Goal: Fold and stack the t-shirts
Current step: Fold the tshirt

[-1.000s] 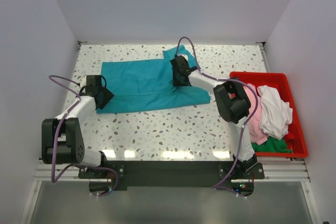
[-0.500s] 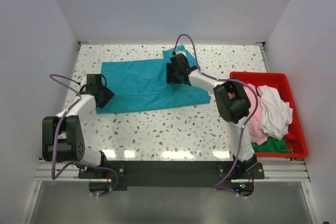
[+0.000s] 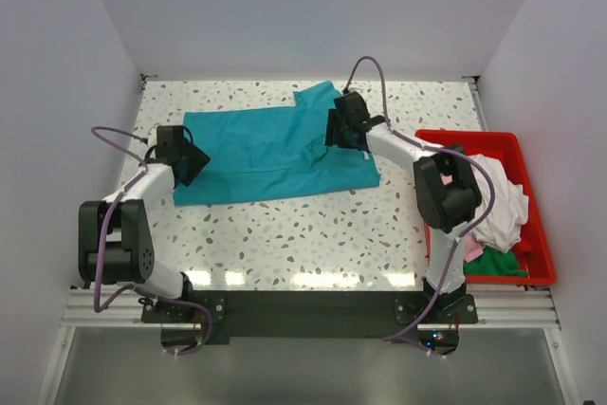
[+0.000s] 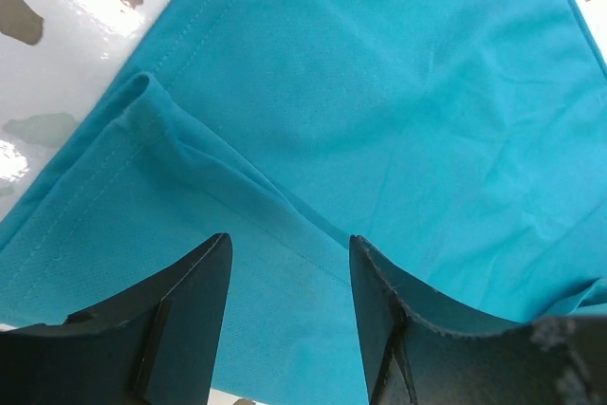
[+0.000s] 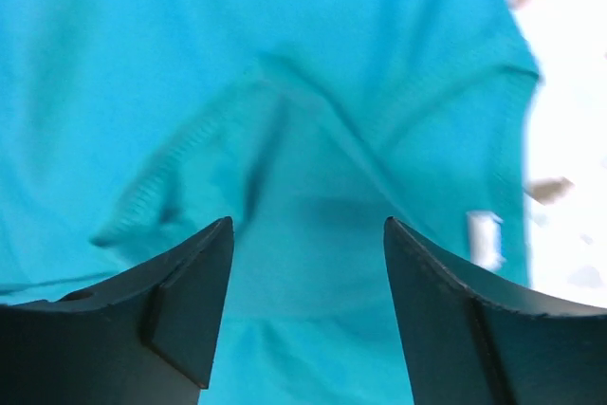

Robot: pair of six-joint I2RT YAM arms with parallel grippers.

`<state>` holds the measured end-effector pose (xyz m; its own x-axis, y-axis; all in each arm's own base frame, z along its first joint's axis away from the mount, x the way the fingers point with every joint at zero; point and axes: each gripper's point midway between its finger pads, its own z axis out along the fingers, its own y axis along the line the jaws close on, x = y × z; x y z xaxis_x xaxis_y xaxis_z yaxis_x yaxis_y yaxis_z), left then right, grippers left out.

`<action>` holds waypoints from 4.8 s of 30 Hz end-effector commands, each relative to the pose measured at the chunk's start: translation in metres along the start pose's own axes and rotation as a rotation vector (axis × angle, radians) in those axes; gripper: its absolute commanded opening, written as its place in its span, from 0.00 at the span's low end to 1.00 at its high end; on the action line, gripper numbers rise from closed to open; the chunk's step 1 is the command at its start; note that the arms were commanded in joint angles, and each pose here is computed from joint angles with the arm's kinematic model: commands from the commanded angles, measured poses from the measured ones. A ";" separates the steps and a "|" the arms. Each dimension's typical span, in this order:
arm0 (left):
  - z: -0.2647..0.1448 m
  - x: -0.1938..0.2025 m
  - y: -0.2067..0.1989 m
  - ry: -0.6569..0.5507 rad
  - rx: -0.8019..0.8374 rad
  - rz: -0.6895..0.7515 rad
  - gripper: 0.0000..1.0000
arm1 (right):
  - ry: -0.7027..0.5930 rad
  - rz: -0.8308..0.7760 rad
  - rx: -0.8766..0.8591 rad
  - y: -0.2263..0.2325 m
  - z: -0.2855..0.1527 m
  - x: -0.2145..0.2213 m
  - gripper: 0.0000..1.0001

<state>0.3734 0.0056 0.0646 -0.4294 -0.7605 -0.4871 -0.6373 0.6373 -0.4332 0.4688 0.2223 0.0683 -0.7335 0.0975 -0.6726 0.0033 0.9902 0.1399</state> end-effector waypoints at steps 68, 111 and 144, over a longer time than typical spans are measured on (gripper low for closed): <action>0.128 -0.122 -0.057 -0.137 -0.113 0.438 0.56 | -0.156 -0.033 -0.162 -0.010 0.080 -0.124 0.67; 0.131 -0.131 -0.075 -0.181 -0.041 0.418 0.00 | -0.196 -0.005 -0.214 0.002 0.076 -0.143 0.00; 0.075 -0.169 -0.066 -0.297 0.048 0.207 0.00 | -0.253 0.060 -0.252 -0.013 -0.027 -0.133 0.00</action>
<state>0.5388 0.0936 0.0842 -0.4179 -0.5354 -0.7339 -0.5199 0.8035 -0.2901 0.5587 0.1898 0.1371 -0.6129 0.1653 -0.7727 -0.1240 0.9456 0.3007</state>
